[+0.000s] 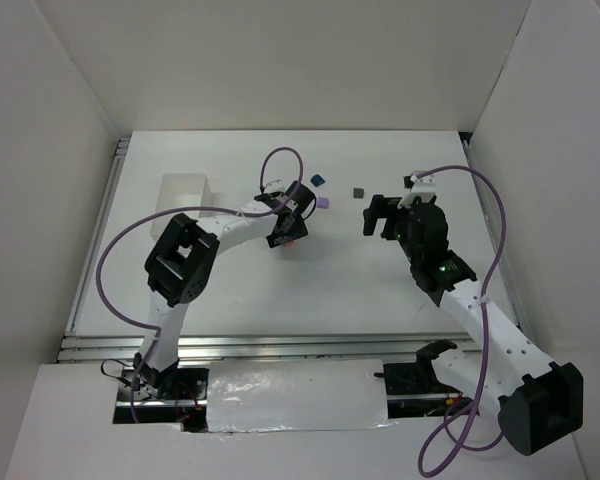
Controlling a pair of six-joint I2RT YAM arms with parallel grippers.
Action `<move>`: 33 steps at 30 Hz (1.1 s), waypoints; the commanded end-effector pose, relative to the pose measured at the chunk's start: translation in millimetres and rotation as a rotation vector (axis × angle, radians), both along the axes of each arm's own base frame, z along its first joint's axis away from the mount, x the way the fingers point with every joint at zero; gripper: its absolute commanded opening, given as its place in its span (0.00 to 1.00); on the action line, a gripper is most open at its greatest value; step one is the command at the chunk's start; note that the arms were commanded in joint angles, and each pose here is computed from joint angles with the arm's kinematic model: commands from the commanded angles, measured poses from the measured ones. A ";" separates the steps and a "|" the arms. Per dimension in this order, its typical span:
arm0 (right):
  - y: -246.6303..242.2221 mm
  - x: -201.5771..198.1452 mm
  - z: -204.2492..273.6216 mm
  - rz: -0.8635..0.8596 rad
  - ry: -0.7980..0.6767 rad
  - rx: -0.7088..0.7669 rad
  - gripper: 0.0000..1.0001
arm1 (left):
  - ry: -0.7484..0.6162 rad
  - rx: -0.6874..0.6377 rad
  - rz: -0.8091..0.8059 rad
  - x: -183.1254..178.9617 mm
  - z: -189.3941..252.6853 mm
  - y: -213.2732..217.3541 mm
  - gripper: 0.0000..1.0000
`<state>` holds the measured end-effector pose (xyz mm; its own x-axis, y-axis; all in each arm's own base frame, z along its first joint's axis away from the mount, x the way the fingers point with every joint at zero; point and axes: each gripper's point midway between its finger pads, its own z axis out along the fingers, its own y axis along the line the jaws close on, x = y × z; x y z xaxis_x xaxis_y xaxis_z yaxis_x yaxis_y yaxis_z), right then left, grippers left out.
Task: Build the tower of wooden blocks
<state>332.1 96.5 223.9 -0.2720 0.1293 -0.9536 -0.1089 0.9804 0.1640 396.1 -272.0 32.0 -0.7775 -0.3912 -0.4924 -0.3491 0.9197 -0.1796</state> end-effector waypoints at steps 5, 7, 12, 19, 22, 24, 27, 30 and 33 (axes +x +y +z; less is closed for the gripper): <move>2.0 -2.2 6.0 0.025 -0.020 0.006 1.00 | -0.068 -0.116 0.005 1.7 30.2 -20.9 0.76; 2.8 -2.2 6.7 0.030 -0.021 0.006 1.00 | -0.070 -0.131 0.019 4.1 31.0 -24.7 0.76; 2.9 -2.3 6.1 0.032 -0.016 0.001 1.00 | -0.070 -0.107 0.050 11.9 23.9 -24.5 0.76; 4.7 -2.6 6.4 0.043 -0.017 0.003 1.00 | -0.090 -0.139 0.064 16.7 29.9 -32.2 0.76; 4.9 -2.2 4.6 0.043 -0.011 0.001 1.00 | -0.093 -0.154 0.079 11.7 32.3 -34.2 0.76; 4.7 -2.0 4.5 0.041 -0.010 0.000 1.00 | -0.092 -0.155 0.077 8.5 32.1 -34.6 0.76; 4.3 -2.9 5.8 0.041 -0.016 0.002 1.00 | -0.102 -0.139 0.078 4.7 28.9 -33.2 0.76; 4.1 -4.4 7.4 0.043 -0.023 0.005 1.00 | -0.102 -0.142 0.085 5.8 28.4 -33.9 0.76; 3.3 -5.3 8.7 0.039 -0.026 0.007 1.00 | -0.113 -0.145 0.092 11.6 27.8 -37.2 0.76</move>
